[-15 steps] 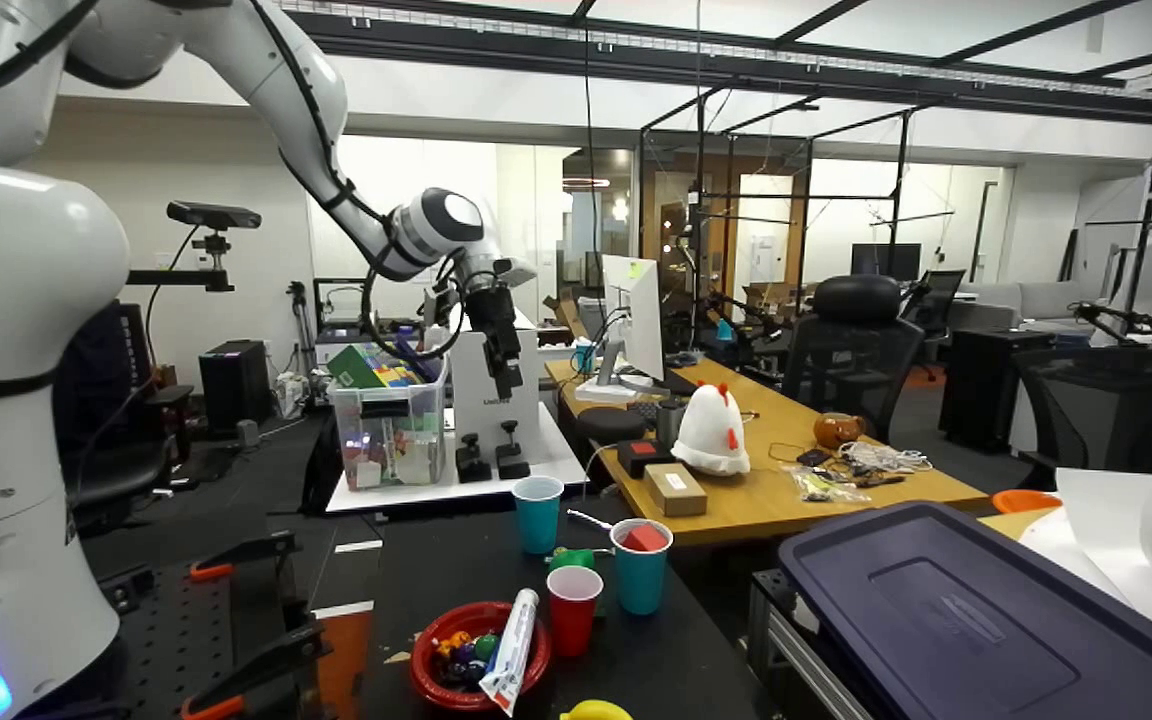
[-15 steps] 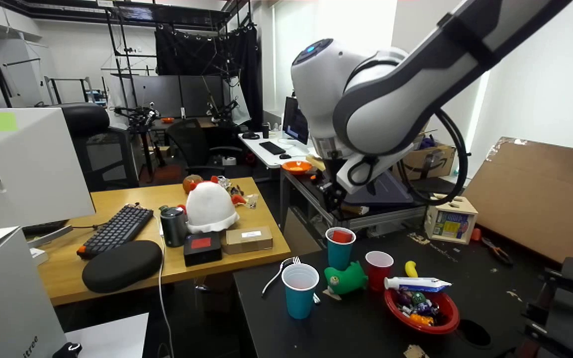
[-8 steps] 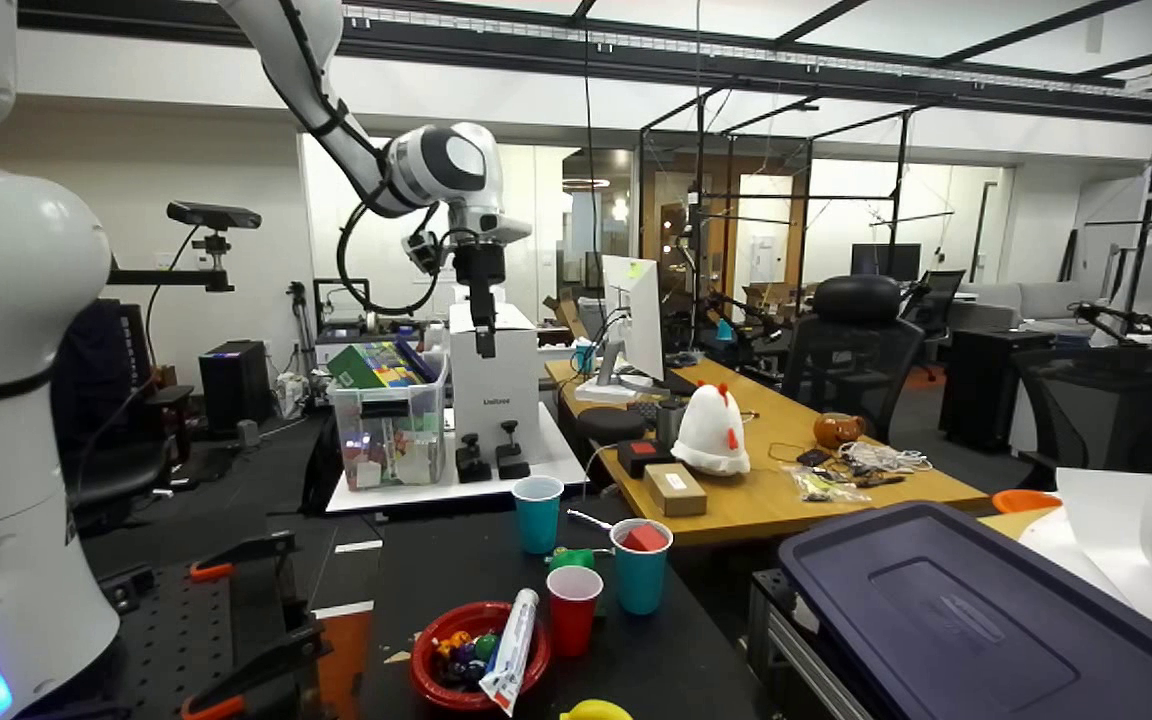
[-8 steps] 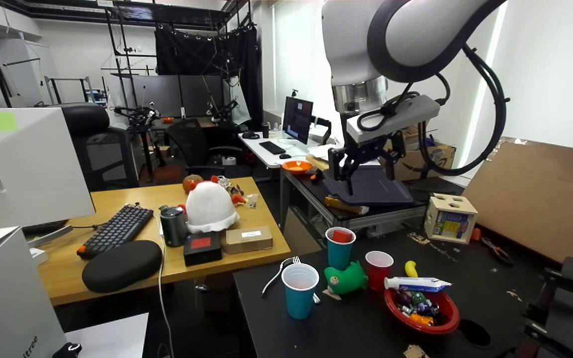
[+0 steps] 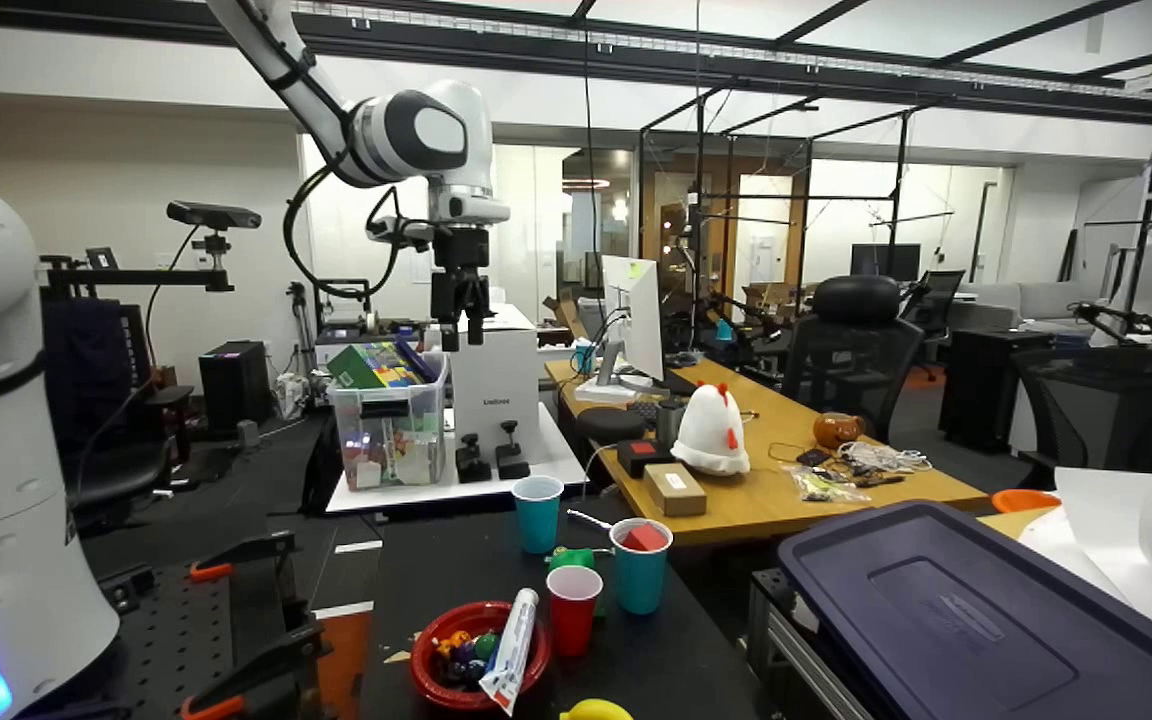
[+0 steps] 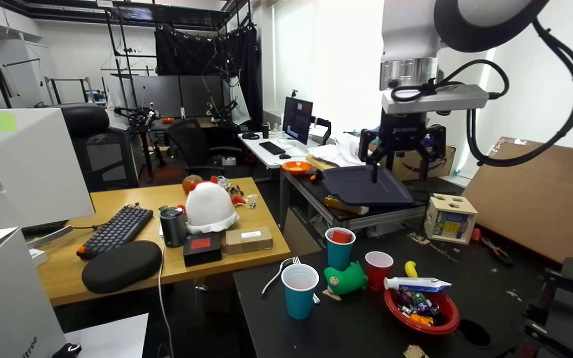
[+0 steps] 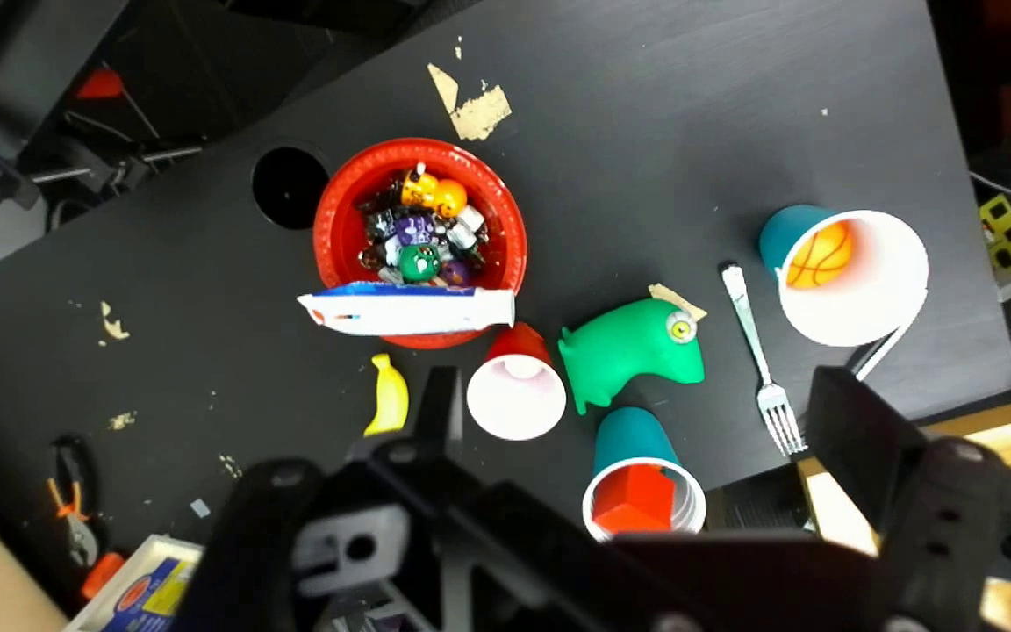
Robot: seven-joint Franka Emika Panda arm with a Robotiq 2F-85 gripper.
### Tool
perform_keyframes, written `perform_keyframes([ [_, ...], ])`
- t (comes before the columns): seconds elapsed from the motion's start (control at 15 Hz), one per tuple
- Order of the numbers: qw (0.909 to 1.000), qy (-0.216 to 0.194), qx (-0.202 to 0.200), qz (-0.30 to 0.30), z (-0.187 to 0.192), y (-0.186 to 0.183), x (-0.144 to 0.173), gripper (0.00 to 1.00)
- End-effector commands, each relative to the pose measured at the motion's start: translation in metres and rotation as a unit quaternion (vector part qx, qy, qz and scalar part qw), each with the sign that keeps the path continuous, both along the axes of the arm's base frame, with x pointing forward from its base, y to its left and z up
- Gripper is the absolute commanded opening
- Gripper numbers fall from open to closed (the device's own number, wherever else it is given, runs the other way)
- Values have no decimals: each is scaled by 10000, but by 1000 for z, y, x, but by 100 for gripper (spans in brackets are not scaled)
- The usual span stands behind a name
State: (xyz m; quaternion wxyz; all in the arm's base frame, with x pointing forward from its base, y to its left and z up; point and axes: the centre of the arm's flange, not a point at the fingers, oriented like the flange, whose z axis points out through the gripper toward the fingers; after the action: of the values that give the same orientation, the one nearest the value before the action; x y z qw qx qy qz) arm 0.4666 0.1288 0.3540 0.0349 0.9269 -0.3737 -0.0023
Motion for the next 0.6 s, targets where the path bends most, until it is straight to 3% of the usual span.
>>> perform_keyframes([
  [0.0, 9993, 180, 314, 59, -14, -21, -27, 100],
  [0.27, 9891, 860, 399, 1125, -41, -47, -29, 100],
  [0.53, 9646, 1481, 536, 2118, -43, -71, -36, 100],
])
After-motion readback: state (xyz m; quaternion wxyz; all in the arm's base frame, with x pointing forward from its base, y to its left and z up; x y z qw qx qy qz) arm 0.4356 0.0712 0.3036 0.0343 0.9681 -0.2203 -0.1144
